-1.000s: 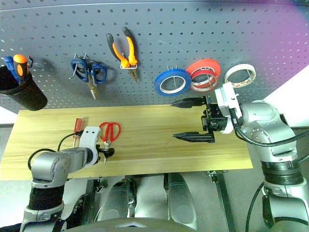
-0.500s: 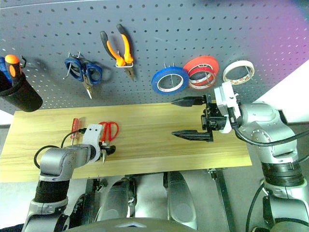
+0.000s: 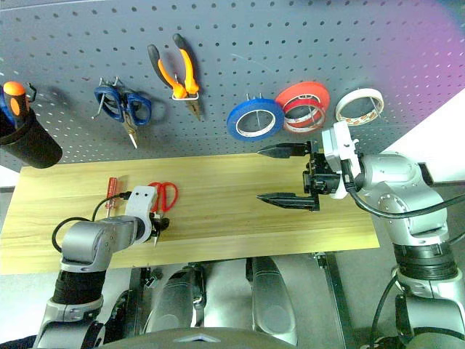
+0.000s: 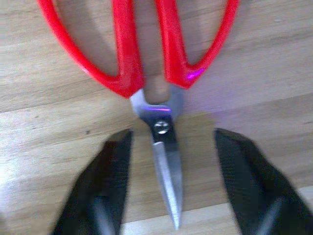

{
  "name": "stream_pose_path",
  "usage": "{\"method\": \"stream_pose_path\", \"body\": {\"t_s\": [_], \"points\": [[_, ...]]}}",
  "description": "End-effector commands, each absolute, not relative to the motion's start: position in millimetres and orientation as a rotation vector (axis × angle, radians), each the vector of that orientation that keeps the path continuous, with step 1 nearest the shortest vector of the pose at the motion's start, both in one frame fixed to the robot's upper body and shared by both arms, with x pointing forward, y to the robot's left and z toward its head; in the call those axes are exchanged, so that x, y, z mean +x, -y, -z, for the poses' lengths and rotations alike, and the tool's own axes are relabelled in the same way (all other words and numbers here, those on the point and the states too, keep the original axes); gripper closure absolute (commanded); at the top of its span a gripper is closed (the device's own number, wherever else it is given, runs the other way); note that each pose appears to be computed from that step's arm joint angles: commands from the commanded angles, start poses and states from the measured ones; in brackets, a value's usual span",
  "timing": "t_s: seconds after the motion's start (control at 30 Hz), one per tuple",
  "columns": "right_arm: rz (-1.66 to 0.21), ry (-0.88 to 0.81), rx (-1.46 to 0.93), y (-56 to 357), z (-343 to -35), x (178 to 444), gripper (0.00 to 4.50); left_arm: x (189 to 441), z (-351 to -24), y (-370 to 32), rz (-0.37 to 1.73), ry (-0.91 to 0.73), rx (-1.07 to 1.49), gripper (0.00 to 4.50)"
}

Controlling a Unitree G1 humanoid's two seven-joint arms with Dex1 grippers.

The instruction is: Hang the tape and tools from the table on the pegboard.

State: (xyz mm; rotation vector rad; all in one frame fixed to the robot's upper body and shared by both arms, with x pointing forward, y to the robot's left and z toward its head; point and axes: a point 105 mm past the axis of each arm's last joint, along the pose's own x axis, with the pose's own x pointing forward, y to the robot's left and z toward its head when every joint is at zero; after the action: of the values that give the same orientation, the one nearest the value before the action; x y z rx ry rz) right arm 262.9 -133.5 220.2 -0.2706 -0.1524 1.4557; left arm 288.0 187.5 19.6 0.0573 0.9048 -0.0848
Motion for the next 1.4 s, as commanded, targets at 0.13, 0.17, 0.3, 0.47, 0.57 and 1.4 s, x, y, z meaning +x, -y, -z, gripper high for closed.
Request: {"method": "stream_pose_path", "body": {"t_s": [0.13,0.17,0.3,0.47,0.57,1.4], "points": [[-1.433,0.212,-0.318,136.5,-235.0,262.7,0.0,281.3,-11.5,-188.9,0.068,-0.943,0.036,4.19],[-1.429,0.213,-0.317,136.9,-235.3,263.5,0.0,281.6,-11.4,-189.0,0.066,-0.942,0.036,4.24],[-1.413,0.217,-0.317,137.3,-235.5,266.3,0.0,283.1,-11.7,-189.5,0.055,-0.935,0.034,4.24],[-1.428,0.216,-0.308,136.7,-234.5,265.0,0.0,288.6,-19.5,-188.4,0.076,-0.879,0.057,4.24],[-1.465,0.217,-0.27,136.9,-237.7,260.2,0.0,294.1,-33.6,-190.4,0.106,-0.795,0.094,4.24],[-1.495,0.222,-0.17,158.2,-242.9,267.0,0.0,266.0,-99.4,-222.8,0.195,-0.135,0.315,4.24]]}}
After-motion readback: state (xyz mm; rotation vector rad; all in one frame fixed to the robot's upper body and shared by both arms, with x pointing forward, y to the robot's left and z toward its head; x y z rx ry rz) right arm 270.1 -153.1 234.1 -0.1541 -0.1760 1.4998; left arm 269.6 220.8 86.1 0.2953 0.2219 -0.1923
